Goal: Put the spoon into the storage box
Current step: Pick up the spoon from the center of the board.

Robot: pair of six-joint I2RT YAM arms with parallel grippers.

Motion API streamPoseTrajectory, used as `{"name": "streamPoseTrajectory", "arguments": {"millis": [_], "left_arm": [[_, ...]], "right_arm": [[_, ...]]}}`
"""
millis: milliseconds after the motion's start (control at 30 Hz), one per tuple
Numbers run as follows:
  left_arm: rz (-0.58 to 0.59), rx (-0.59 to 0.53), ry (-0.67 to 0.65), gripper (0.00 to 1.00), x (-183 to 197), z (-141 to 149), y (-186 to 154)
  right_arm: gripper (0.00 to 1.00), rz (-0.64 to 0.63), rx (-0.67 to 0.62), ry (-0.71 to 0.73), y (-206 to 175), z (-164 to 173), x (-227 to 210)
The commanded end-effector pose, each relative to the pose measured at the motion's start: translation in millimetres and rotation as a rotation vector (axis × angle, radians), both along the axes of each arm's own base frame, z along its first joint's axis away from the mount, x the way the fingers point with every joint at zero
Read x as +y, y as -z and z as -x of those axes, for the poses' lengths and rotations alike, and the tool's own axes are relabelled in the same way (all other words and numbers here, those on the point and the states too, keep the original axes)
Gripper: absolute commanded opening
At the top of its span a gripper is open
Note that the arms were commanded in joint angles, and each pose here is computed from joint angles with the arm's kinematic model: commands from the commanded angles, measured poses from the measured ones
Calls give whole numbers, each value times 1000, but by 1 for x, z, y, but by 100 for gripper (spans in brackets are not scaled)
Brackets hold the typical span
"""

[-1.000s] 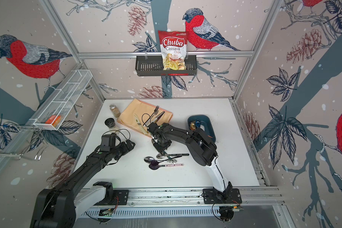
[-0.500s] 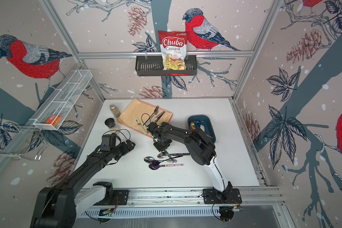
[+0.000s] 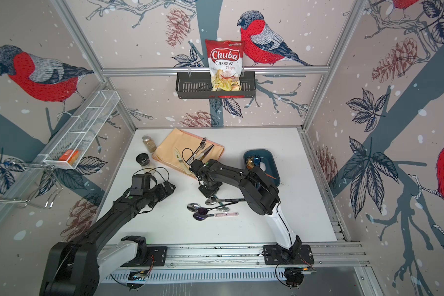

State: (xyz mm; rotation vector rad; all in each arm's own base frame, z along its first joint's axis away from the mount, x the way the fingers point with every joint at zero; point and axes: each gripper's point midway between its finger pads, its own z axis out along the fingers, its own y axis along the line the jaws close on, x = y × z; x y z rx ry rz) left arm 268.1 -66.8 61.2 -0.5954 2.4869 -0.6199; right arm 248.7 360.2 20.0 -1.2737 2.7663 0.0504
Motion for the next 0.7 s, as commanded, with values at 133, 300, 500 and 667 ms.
{"name": "streamPoseTrajectory", "arguments": {"millis": [133, 300, 500, 667], "left_arm": [[-7, -42, 38, 96, -3, -10, -11], [-10, -43, 39, 96, -3, -10, -11], [-13, -45, 39, 96, -3, -10, -12], [-21, -55, 44, 96, -2, -11, -15]], "right_arm": [[6, -79, -158, 16, -32, -27, 16], [6, -97, -181, 15, -35, -39, 25], [6, -134, -197, 20, -41, -54, 35], [6, -141, -224, 27, -47, -66, 38]]}}
